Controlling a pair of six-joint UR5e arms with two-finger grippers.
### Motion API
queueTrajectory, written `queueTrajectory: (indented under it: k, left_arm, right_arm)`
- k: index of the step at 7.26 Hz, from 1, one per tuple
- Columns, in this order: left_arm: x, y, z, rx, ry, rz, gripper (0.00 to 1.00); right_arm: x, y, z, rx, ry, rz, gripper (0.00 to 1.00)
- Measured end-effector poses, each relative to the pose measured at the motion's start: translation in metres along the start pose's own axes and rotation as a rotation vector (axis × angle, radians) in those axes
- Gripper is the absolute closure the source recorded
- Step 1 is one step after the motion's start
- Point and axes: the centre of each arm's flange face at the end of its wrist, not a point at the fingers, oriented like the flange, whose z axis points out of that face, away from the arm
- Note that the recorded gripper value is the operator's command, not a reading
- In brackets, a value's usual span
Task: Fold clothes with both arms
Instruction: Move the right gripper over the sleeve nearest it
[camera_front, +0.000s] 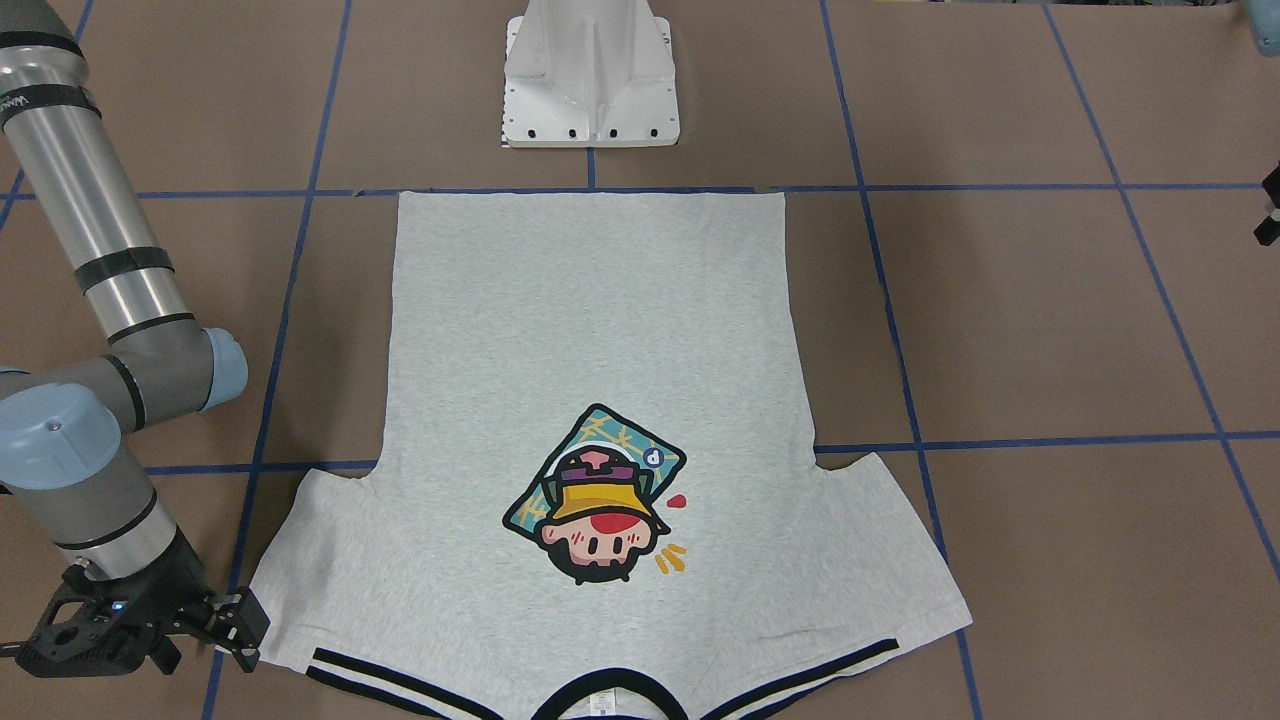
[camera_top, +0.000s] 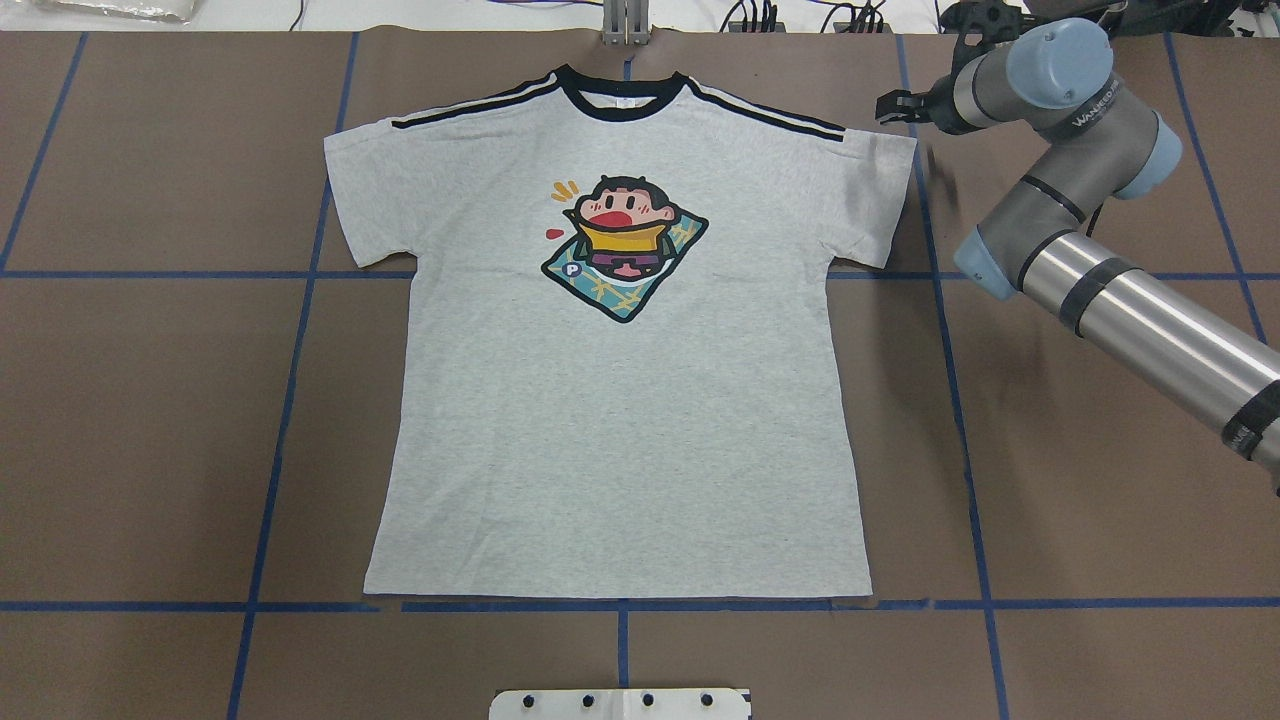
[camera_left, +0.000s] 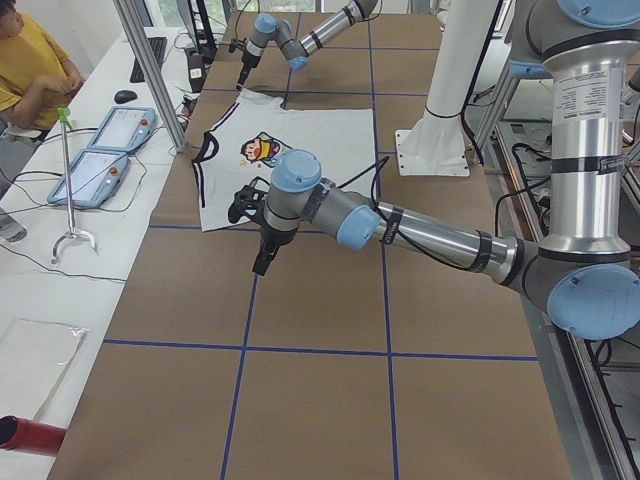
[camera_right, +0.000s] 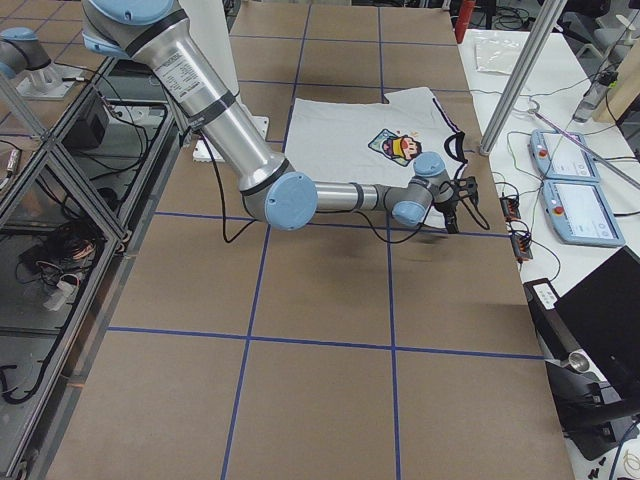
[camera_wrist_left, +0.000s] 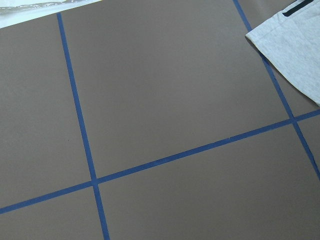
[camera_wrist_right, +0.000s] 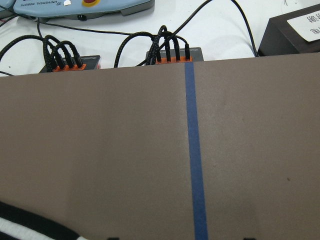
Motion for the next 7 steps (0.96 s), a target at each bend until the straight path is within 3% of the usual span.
queueTrajectory:
  k: [1, 2, 7]
  left_arm:
    - [0.001, -0.0003, -0.001, 0.002, 0.0, 0.001, 0.01]
    - [0.0019, -0.0006, -0.0018, 0.004, 0.001, 0.002, 0.01]
    - [0.0096, -0.0024, -0.0094, 0.017, 0.004, 0.009, 0.01]
  right_arm:
    - [-0.0016, 0.0013, 0.0038, 0.001, 0.007, 0.003, 0.51]
    - [-0.0015, 0.003, 0.0064, 0.0, 0.012, 0.004, 0.56]
    - [-0.0033, 0.0065, 0.006, -0.001, 0.005, 0.012, 0.55]
